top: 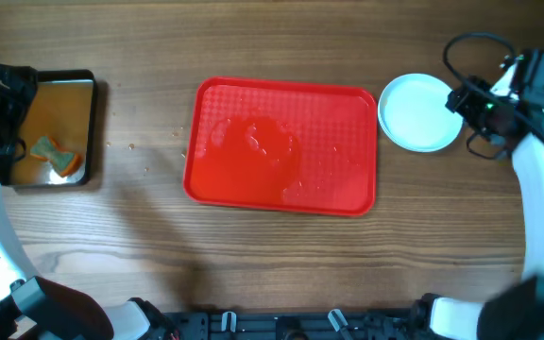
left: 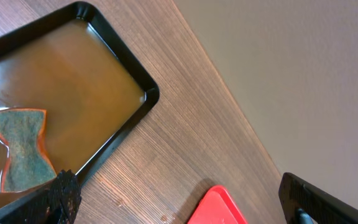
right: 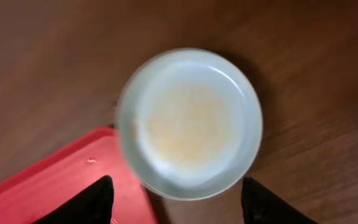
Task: Clean dirty plates on tray and stack at the side
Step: 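Lift the last plate with the right gripper and stack it on the pile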
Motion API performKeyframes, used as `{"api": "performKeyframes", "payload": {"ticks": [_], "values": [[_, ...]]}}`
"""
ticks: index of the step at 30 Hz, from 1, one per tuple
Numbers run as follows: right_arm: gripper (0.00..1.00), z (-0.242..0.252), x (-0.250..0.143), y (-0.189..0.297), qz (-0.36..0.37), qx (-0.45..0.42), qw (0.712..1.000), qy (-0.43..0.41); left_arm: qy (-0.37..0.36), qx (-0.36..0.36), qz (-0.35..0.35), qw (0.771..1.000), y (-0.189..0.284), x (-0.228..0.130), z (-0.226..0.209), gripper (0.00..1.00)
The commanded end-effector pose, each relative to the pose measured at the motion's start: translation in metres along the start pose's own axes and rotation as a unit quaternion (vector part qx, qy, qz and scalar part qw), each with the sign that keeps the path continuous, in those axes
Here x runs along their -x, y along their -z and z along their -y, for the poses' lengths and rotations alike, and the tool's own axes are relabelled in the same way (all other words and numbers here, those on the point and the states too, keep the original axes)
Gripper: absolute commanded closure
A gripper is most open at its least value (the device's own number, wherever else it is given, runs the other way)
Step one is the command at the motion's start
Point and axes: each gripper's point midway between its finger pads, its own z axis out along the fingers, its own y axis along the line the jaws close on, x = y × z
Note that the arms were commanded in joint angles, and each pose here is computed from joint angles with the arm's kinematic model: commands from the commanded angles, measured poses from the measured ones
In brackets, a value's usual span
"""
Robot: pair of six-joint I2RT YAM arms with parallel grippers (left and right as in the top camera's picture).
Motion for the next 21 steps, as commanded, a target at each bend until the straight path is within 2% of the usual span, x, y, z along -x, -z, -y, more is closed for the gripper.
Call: {"api": "performKeyframes", "payload": {"ticks": [1,3,4,6,8,13,19,21], "values": [[0.27,-0.026,-0.029,0.044,-0.013,0.028,0.998,0.059,0.0,-0.008,-0.001,1.0,-0.001,0.001,0.005,0.0],[0.26,-0.04,-0.065,0.065,-0.033,0.046,0.994,0.09,0.0,-0.008,-0.001,1.0,-0.001,0.001,0.005,0.0],[0.0,-0.047,-0.086,0.072,-0.037,0.062,0.992,0.107,0.0,-0.008,-0.001,1.0,-0.001,0.001,0.005,0.0],[0.0,-0.051,-0.117,0.078,-0.058,0.076,0.991,0.098,0.0,-0.008,-0.001,1.0,-0.001,0.001,0.005,0.0],[0.0,-0.041,-0.147,0.079,-0.105,0.056,0.992,0.043,0.0,-0.008,-0.001,1.0,-0.001,0.001,0.005,0.0],[0.0,-0.038,-0.15,0.07,-0.122,0.039,0.992,0.013,0.0,-0.008,-0.001,1.0,-0.001,0.001,0.005,0.0],[0.0,-0.051,-0.163,0.059,-0.164,0.085,0.976,0.116,0.0,-0.008,-0.001,1.0,-0.001,0.001,0.005,0.0],[0.0,-0.055,-0.158,0.052,-0.144,0.099,0.975,0.135,0.0,-0.008,-0.001,1.0,-0.001,0.001,0.005,0.0]]}}
